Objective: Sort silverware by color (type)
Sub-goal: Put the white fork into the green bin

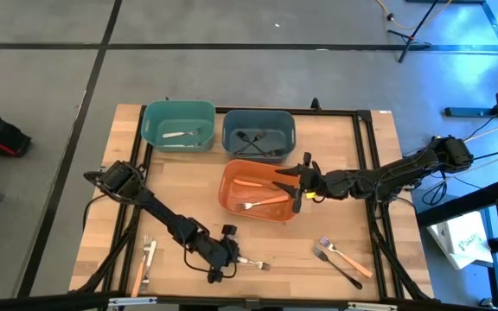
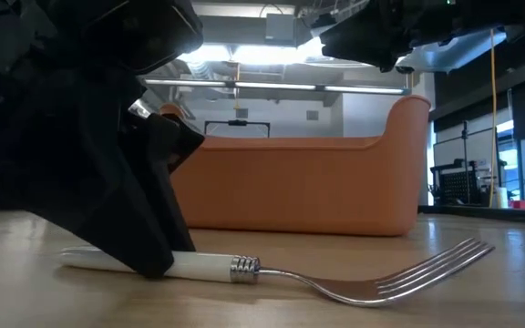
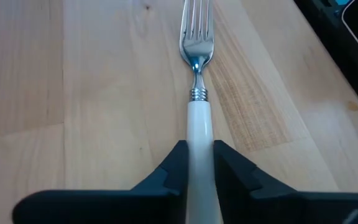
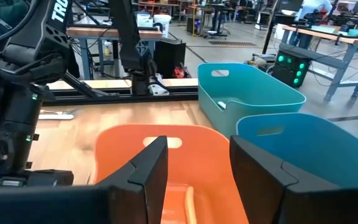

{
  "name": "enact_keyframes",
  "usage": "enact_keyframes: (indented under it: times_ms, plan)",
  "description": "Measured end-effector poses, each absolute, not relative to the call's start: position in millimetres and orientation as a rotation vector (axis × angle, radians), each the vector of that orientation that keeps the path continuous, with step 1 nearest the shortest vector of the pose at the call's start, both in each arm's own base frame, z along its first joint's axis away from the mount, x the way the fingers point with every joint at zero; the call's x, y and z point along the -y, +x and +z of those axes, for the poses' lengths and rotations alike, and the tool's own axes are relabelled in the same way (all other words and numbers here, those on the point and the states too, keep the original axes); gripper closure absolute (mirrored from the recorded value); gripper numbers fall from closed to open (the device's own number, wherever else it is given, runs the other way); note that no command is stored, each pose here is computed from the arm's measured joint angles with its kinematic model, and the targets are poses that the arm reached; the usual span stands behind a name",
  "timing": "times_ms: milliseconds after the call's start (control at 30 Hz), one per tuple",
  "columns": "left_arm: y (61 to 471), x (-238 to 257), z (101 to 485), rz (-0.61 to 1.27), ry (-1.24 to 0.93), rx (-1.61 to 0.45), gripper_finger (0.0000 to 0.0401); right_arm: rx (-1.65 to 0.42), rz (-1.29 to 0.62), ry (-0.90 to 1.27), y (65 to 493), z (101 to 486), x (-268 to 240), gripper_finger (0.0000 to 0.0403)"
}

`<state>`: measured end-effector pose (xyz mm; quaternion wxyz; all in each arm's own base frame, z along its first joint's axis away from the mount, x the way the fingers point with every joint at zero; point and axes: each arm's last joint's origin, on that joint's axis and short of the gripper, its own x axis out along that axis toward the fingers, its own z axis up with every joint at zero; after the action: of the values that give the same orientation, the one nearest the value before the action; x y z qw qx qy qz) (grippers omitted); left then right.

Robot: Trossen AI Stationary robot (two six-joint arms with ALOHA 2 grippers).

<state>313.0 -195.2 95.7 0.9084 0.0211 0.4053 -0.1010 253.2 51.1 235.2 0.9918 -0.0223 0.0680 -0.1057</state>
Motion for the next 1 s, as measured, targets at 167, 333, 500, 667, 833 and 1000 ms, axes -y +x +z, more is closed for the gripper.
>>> enact_keyframes:
  times_ms: [167,333,500,667,833,1000]
  plan:
    - [310.3,198.8,96.4,-0.204,0.055,-0.829,0.0350,-0.136,-0.212,-0.044,253.2,235.2,-51.1,0.0242]
    - [306.5,202.4,97.5,-0.200,0.072,-0.826,0.0343,-0.137,-0.212,-0.044,253.2,235.1,-51.1,0.0242]
    - [304.4,204.8,100.0,-0.212,0.072,-0.823,0.0343,-0.137,-0.212,-0.045,253.3,235.0,-51.1,0.0242]
    - [300.6,205.2,111.0,-0.229,0.067,-0.823,0.0342,-0.138,-0.212,-0.045,253.2,234.9,-51.1,0.0242]
    - [293.0,205.3,128.2,-0.223,0.080,-0.819,0.0341,-0.138,-0.211,-0.045,253.2,234.8,-51.1,0.0242]
    - [286.7,205.9,144.1,-0.196,0.097,-0.790,0.0341,-0.138,-0.211,-0.045,253.2,234.9,-51.1,0.0242]
